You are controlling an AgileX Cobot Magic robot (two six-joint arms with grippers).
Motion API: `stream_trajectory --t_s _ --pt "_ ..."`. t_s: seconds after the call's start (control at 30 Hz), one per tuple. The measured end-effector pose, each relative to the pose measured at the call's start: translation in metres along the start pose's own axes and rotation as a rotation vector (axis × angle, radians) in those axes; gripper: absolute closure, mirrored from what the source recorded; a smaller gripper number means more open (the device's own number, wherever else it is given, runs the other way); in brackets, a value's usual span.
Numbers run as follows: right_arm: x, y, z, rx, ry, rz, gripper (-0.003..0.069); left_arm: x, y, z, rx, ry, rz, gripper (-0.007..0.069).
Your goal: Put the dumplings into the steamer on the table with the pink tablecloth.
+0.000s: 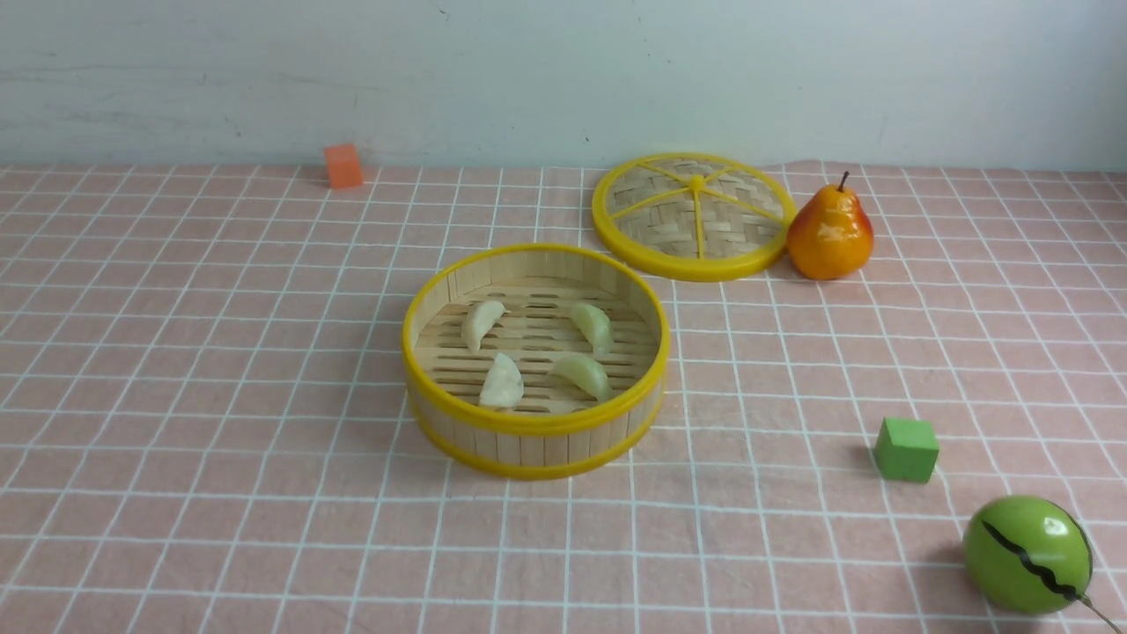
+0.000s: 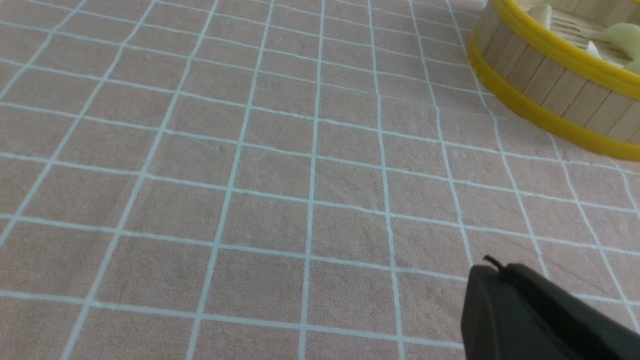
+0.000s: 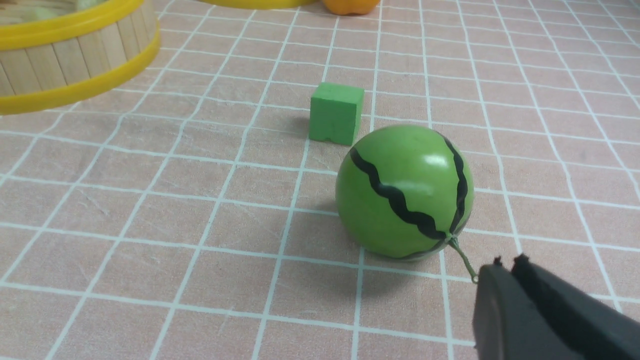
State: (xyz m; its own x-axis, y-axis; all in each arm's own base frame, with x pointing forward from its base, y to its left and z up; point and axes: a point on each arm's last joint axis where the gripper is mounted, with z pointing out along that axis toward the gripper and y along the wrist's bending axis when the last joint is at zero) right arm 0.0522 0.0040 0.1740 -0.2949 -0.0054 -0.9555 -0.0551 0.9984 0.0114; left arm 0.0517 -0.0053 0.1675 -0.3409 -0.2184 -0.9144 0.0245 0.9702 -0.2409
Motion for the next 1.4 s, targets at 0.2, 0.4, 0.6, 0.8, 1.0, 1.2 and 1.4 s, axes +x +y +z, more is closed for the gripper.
stream_trajectory --t_s 0.2,0.4,0.6,0.8,1.0,1.2,1.4 --pt "0.0 0.0 0.0 0.0 0.0 0.0 0.0616 0.0 0.0 0.0 0.0 0.0 0.0 0.0638" --pt "0.0 0.0 0.0 0.0 0.0 0.0 0.0604 0.0 0.0 0.0 0.0 0.0 0.002 0.0638" --pt "0.0 0.0 0.0 0.0 0.0 0.0 0.0596 0.0 0.0 0.0 0.0 0.0 0.002 0.0638" --pt "0.0 0.0 0.0 0.0 0.0 0.0 0.0594 0.0 0.0 0.0 0.0 0.0 0.002 0.0638" --pt "0.0 0.0 0.0 0.0 0.0 0.0 0.059 0.0 0.0 0.0 0.0 0.0 0.002 0.0638" --pt "0.0 0.0 0.0 0.0 0.0 0.0 0.0581 0.0 0.0 0.0 0.0 0.0 0.002 0.0638" --pt "0.0 0.0 0.0 0.0 0.0 0.0 0.0574 0.0 0.0 0.0 0.0 0.0 0.002 0.0638"
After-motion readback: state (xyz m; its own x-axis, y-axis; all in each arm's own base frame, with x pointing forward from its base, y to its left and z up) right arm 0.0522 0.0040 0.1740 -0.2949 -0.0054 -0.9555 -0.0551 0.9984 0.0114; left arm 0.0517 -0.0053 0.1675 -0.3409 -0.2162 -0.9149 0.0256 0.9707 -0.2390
